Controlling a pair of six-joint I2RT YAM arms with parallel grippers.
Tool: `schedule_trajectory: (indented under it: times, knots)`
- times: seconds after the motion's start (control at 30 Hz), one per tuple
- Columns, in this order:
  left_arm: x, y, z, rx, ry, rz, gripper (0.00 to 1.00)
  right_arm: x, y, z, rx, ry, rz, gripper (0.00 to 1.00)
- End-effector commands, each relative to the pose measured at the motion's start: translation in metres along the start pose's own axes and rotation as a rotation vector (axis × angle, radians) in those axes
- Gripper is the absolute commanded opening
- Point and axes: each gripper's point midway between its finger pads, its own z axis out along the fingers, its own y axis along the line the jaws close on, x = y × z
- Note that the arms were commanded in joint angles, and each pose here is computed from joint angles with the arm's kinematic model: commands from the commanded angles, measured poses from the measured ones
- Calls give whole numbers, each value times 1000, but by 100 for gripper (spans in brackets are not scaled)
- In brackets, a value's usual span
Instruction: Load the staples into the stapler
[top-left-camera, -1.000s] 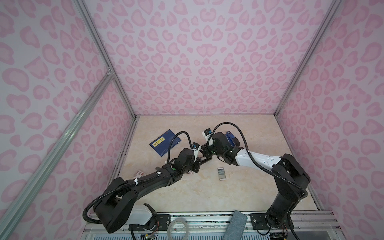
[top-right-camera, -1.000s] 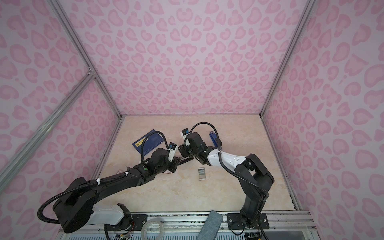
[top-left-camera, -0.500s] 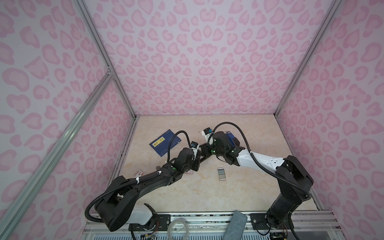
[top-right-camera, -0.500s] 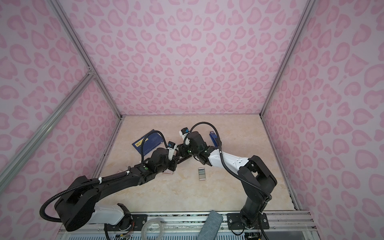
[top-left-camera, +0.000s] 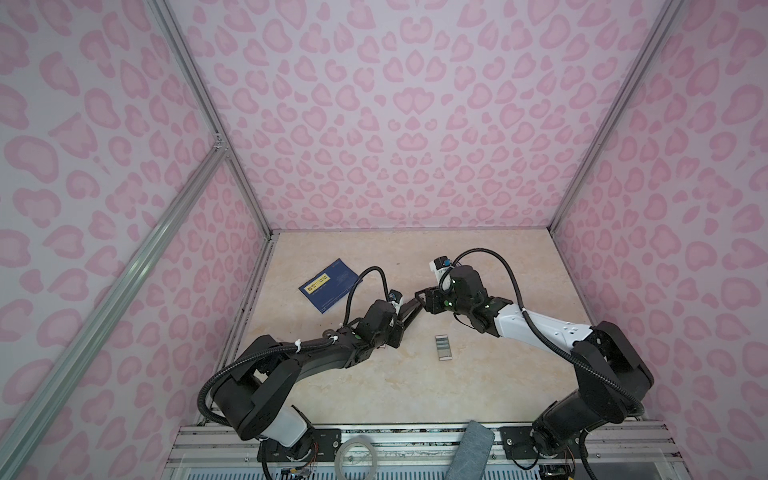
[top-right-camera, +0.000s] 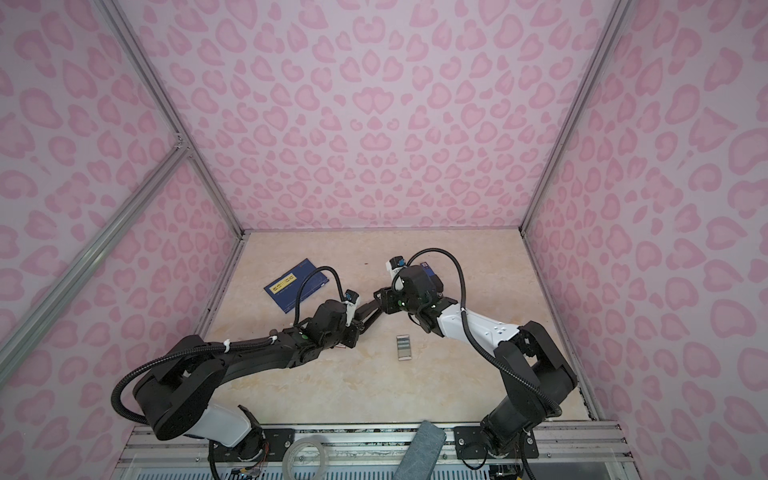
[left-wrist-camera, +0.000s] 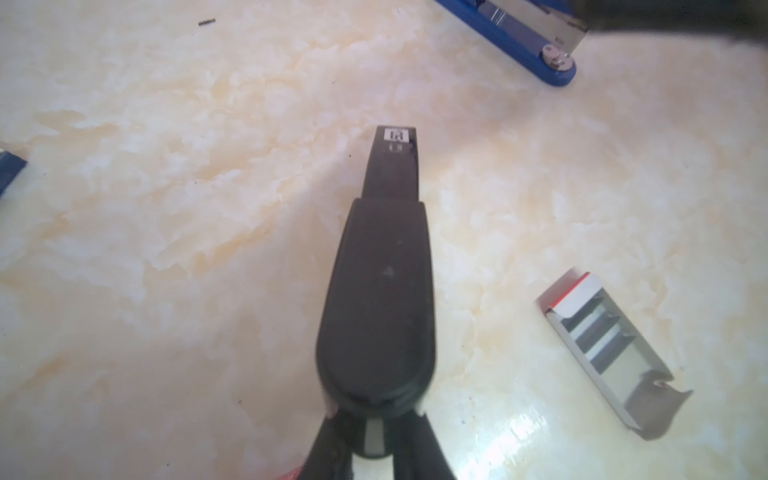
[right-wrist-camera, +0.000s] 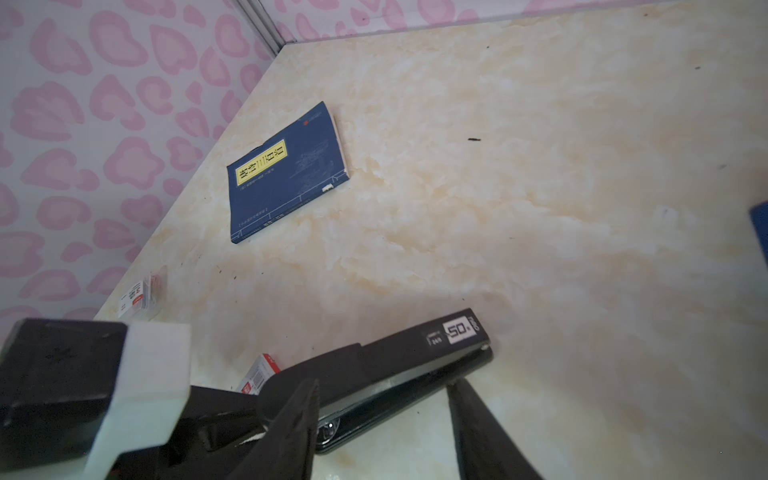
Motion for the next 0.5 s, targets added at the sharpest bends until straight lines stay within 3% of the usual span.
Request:
schedule_trajectory:
  times: [0.0,0.13,0.47]
  knots:
    - [-3,-5,8,-9,-13,24,6,1,-12,-6,29,-33,26,53]
    - [9,-7,13,-25,23,26,11,9,-25,-12,52,-30,49,53]
    - [19,-5,-17,-30,43,-20,45,14,-35,-21,65,-27,66,53]
